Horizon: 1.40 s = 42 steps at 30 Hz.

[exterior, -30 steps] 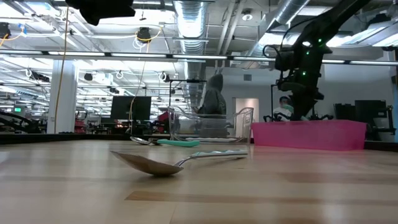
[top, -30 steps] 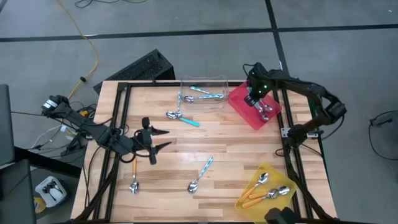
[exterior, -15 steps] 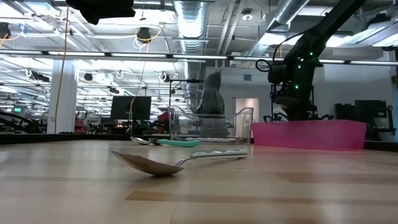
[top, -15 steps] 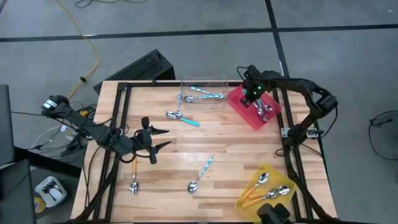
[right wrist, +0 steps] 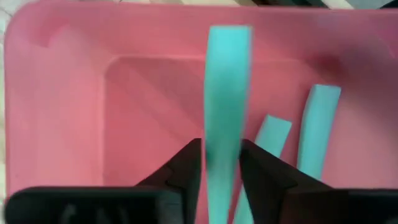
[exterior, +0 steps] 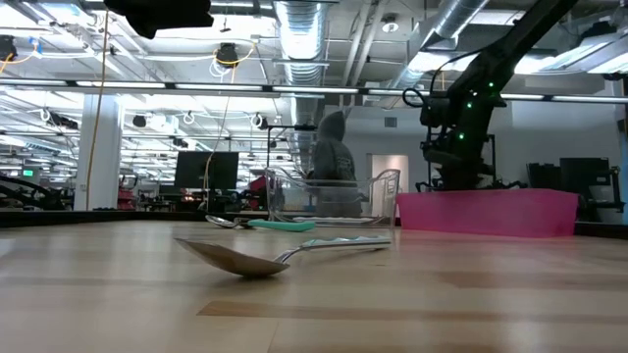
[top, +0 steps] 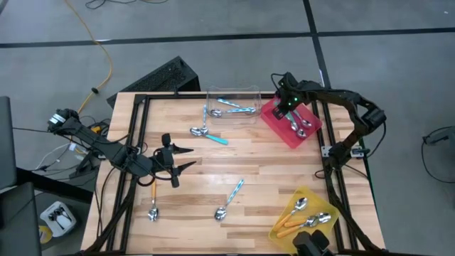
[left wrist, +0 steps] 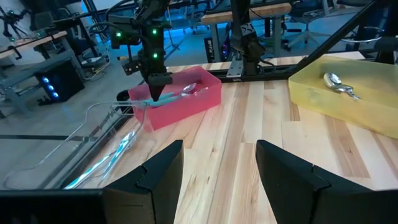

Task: Sort silverware by color (type)
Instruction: Put the blue spoon into the red bin, then put the white-blue spoon into the transparent bin

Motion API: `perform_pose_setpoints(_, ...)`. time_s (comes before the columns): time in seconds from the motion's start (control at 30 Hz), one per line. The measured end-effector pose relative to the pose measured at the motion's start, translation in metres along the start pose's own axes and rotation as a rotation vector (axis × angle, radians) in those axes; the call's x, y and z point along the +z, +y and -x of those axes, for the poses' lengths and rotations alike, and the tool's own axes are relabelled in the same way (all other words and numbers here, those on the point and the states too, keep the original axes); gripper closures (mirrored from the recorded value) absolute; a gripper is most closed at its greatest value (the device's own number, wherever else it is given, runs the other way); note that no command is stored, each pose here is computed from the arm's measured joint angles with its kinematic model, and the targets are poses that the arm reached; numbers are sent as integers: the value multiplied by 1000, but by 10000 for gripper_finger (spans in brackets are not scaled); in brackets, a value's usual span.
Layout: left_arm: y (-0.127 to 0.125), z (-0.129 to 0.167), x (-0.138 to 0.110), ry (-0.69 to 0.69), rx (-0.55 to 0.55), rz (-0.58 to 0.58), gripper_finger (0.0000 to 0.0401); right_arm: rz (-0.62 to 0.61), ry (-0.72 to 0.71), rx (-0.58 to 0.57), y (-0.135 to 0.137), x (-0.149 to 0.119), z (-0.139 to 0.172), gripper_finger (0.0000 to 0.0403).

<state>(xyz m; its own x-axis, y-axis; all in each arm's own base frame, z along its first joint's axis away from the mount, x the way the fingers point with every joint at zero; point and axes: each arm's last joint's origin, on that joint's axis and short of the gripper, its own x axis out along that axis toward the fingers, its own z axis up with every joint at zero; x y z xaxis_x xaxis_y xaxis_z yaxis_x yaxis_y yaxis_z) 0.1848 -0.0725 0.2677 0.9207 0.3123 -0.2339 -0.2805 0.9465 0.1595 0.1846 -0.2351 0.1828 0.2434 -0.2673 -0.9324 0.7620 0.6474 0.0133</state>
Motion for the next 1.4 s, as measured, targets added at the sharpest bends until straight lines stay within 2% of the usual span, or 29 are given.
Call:
perform_pose_setpoints(0.13,0,0,-1,5,0,-5,211,-2,-2,0,0,0,0,246)
perform_pose_setpoints(0.6,0,0,-3,23,2,6,211,2,-3,2,1,1,1,274)
perform_pose_setpoints(0.9,2,-1,-9,71,15,22,211,28,1,16,9,18,22,274)
perform_pose_setpoints(1.03,7,-3,-18,151,56,45,211,66,-59,64,23,27,44,274)
perform_pose_setpoints(1.2,11,-11,-27,220,109,43,211,131,-186,139,46,31,91,274)
perform_pose_setpoints(1.4,8,-29,-30,234,98,-42,211,205,-337,220,76,9,151,274)
